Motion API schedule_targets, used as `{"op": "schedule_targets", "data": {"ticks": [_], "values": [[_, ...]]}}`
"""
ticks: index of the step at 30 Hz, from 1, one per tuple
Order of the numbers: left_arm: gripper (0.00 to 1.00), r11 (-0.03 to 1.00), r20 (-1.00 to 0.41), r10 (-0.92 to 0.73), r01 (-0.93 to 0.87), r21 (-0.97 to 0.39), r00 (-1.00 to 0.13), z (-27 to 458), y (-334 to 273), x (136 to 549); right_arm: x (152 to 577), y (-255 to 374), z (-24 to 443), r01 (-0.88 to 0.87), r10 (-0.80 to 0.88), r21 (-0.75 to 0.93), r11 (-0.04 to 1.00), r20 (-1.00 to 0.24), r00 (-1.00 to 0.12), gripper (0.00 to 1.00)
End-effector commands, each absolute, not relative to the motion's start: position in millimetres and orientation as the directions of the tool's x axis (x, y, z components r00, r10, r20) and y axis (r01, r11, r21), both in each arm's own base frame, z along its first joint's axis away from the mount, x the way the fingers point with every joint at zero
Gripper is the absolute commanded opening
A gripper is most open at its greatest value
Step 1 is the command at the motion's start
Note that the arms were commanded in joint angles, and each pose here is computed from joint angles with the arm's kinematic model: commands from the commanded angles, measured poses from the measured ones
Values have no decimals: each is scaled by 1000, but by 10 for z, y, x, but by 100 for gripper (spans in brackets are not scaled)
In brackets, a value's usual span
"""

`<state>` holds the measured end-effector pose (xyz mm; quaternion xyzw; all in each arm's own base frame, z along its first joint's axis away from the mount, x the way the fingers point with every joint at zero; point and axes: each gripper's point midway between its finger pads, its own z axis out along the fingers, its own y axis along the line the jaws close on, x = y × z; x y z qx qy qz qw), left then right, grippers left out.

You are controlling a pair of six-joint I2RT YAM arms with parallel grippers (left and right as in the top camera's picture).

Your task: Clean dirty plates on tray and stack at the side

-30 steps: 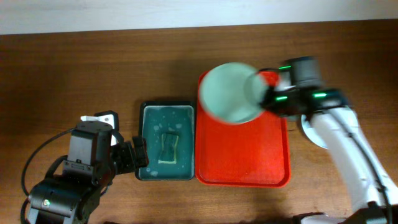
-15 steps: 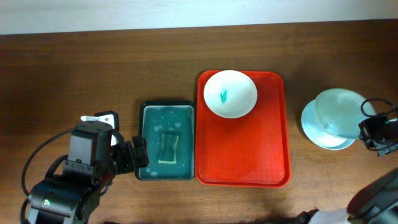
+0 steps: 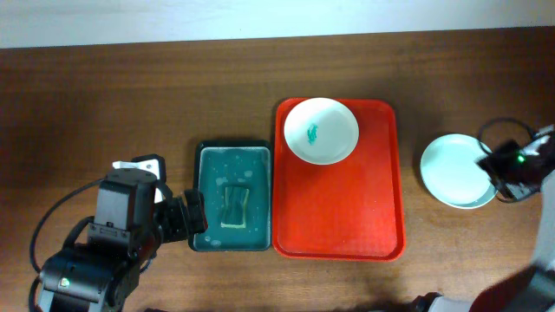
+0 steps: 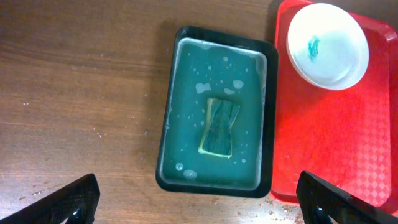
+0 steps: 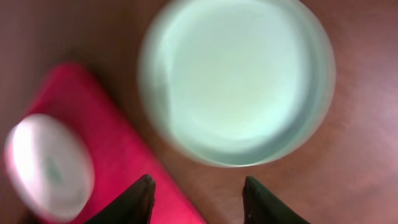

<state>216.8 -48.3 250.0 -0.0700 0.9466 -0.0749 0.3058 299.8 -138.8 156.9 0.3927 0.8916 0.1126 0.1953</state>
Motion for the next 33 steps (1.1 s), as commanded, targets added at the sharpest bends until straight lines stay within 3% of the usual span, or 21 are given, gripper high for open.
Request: {"op": "schedule_targets", "data": {"ticks": [1,4,9,14,18,20,22,30,33], "values": [[99,978,-581,-184,-86,-192,-793,2560,-477,2180,3212,-627,1988,337,481,375,864,-414,-773,45],[99,978,-581,-184,-86,-192,-793,2560,-477,2180,3372,92,1977,67,216,314,947,-468,-857,45],[100,978,-581,-184,-86,-192,-793,2560,-477,2180,3755,526,1436,-39,43,175,984,-441,-897,45],[99,978,-581,-184,-86,-192,-793,2560,-477,2180,4214,500,618,90,172,232,968,-363,-916,45],[99,978,-581,-184,-86,-192,-793,2560,-477,2180,4370,711,229,59,177,341,938,-328,-928,44],[99,978,-581,-184,-86,-192,-793,2560,-477,2180,4351,708,61,117,224,352,929,-281,-933,25],[99,978,-581,-184,-86,-192,-793,2560,-477,2180,4284,695,29,147,242,351,925,-246,-939,4],[99,978,-581,-184,-86,-192,-793,2560,-477,2180,3872,566,821,217,306,353,910,-221,-926,4],[99,978,-581,-184,-86,-192,-793,2560,-477,2180,3379,360,1200,296,345,244,924,-194,-918,4]]}}
